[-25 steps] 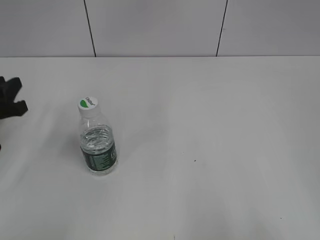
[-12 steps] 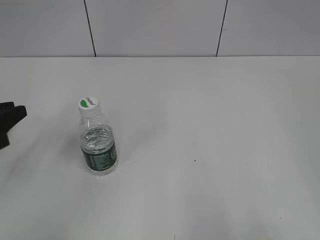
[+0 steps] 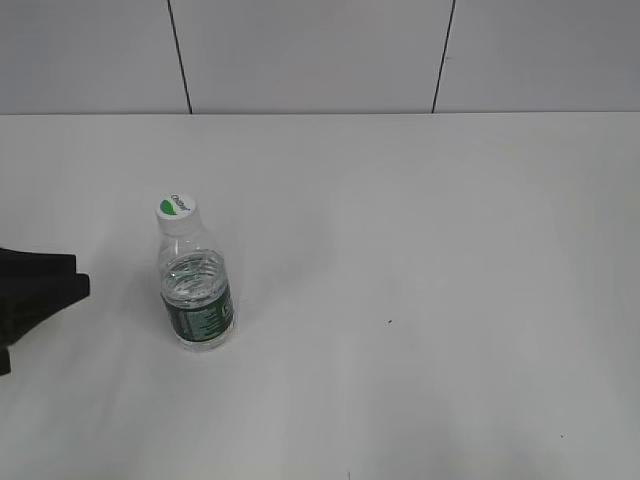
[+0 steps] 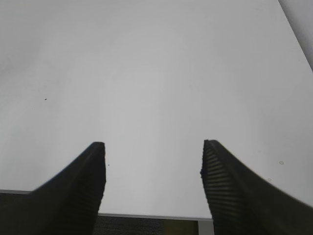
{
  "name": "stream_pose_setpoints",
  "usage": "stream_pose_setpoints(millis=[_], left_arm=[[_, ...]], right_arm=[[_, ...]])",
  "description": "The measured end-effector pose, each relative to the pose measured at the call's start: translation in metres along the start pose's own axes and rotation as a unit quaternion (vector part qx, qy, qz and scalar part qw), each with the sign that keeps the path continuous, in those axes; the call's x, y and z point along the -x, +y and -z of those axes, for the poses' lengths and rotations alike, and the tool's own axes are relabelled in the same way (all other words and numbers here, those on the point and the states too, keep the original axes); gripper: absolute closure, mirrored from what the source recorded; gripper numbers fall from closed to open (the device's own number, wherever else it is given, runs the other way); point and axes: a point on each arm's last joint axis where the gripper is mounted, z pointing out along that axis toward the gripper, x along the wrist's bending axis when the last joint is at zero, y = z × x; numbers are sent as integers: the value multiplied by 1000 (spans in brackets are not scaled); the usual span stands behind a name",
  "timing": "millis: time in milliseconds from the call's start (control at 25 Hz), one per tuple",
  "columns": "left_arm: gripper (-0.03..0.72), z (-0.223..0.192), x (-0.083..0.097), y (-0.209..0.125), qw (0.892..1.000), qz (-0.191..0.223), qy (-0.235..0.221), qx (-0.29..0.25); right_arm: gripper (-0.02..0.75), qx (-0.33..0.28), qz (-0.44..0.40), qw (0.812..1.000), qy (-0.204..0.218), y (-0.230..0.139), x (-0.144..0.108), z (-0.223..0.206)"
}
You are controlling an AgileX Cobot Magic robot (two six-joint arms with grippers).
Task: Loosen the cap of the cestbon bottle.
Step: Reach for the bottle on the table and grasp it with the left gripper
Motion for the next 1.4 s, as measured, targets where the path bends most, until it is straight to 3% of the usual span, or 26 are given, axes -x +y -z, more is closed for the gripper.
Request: stream_pose_setpoints(millis=[160, 280, 1240, 1320, 1400], left_arm=[[449, 0, 9, -3, 997, -33, -65, -21], [447, 0, 11, -3, 995, -43, -82, -26], [444, 0, 9, -3, 996, -41, -77, -25], [414, 0, 9, -3, 996, -47, -76, -24], [329, 0, 9, -3, 995, -62, -76, -23]], right_arm=[[265, 0, 0, 1000, 0, 0, 0, 0], [265, 0, 0, 1000, 0, 0, 0, 0], [265, 0, 0, 1000, 0, 0, 0, 0], [265, 0, 0, 1000, 0, 0, 0, 0], [265, 0, 0, 1000, 0, 0, 0, 0]])
